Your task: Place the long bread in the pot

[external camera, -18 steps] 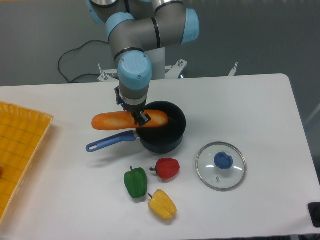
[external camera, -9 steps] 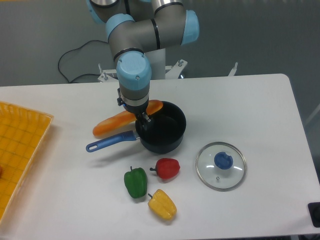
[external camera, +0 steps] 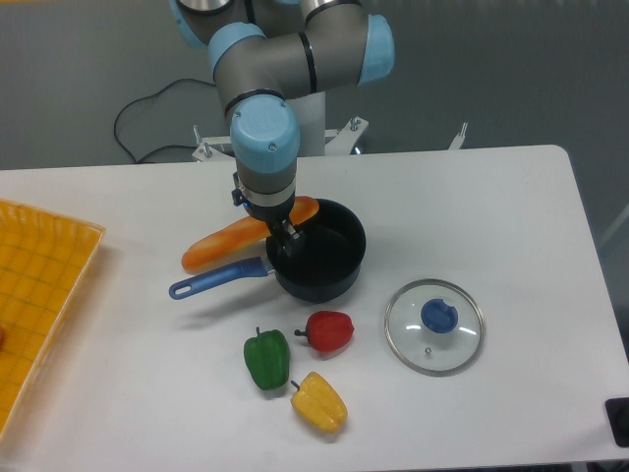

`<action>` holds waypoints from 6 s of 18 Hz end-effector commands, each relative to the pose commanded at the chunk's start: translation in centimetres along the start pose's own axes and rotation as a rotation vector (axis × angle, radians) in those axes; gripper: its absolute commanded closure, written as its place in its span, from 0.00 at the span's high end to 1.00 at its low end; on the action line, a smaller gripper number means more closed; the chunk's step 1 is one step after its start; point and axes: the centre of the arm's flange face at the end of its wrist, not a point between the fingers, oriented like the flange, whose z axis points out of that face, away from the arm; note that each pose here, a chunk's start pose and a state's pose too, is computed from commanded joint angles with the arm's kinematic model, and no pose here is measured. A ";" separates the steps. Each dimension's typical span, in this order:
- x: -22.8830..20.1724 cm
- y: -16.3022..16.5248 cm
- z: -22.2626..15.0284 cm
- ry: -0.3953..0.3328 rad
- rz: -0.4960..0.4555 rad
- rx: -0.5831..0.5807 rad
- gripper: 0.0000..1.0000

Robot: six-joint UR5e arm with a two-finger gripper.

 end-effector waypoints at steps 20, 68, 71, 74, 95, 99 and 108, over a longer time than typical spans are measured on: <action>-0.3 0.9 2.4 -0.008 0.022 -0.155 0.80; -10.4 6.3 1.0 -0.003 -0.089 -0.134 0.00; -10.6 5.7 2.4 0.017 -0.106 -0.144 0.00; -10.3 4.9 3.6 0.018 -0.104 -0.156 0.00; -10.1 3.4 5.2 -0.012 -0.104 -0.173 0.79; -10.1 3.5 4.9 -0.015 -0.103 -0.170 0.79; -10.0 6.0 1.1 -0.052 -0.113 -0.103 0.82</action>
